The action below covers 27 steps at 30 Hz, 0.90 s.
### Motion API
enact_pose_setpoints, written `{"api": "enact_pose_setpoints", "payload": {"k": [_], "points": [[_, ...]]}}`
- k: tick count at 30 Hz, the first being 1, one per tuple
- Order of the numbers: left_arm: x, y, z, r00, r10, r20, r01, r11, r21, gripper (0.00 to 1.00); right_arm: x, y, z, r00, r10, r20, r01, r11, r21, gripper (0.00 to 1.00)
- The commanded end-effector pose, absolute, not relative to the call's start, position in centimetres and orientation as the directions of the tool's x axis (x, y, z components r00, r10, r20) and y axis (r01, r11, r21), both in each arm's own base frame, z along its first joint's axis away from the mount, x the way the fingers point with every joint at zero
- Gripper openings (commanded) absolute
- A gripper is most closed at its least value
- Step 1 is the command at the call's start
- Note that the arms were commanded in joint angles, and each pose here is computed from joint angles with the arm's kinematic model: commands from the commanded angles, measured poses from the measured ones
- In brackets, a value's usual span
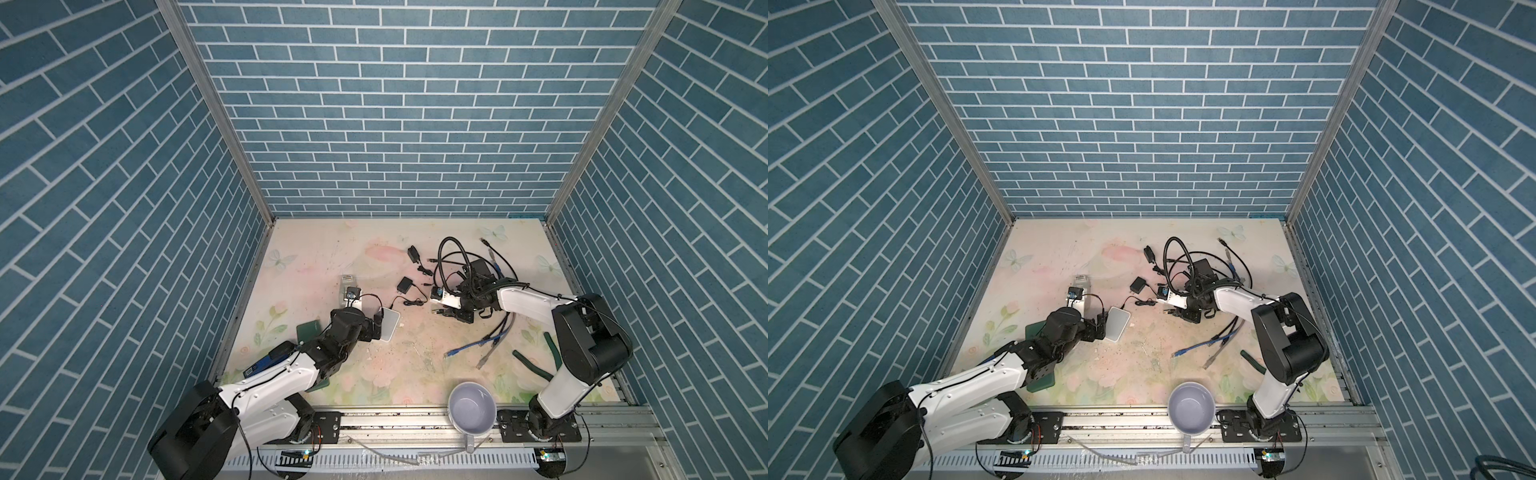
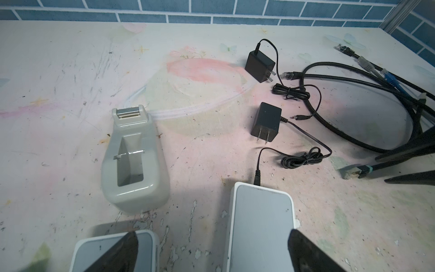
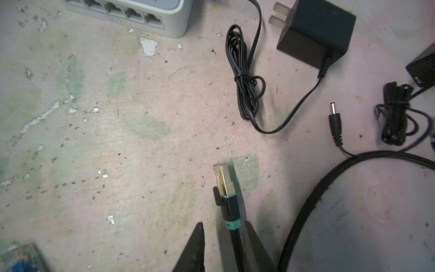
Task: Insert the plug into the switch port
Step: 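Grasp the black ethernet cable's teal-banded plug with the right gripper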
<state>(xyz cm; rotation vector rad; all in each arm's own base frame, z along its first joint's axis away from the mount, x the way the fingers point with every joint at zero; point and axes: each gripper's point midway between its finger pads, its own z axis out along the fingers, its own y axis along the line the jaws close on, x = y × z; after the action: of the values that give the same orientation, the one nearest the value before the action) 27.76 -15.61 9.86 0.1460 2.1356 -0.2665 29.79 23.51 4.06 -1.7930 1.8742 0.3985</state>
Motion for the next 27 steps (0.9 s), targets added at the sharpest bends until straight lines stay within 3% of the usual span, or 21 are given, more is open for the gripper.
{"api": "enact_pose_setpoints", "payload": {"k": [1,16,27], "points": [[27.6,-15.1,9.2,-0.565,0.004,-0.825,0.188,0.974,-0.125,1.00,30.6,24.0,4.4,0.080,-0.833,-0.547,-0.984,0.022,-0.177,0.29],[28.1,-16.4,8.1,-0.601,0.030,-0.799,0.223,0.966,-0.132,0.99,30.9,23.6,3.0,0.097,-0.868,-0.486,-0.982,-0.002,-0.191,0.28],[27.9,-17.5,8.6,-0.556,0.126,-0.822,0.337,0.938,-0.085,1.00,30.8,23.5,2.6,0.088,-0.884,-0.459,-0.991,-0.031,-0.130,0.02]]}}
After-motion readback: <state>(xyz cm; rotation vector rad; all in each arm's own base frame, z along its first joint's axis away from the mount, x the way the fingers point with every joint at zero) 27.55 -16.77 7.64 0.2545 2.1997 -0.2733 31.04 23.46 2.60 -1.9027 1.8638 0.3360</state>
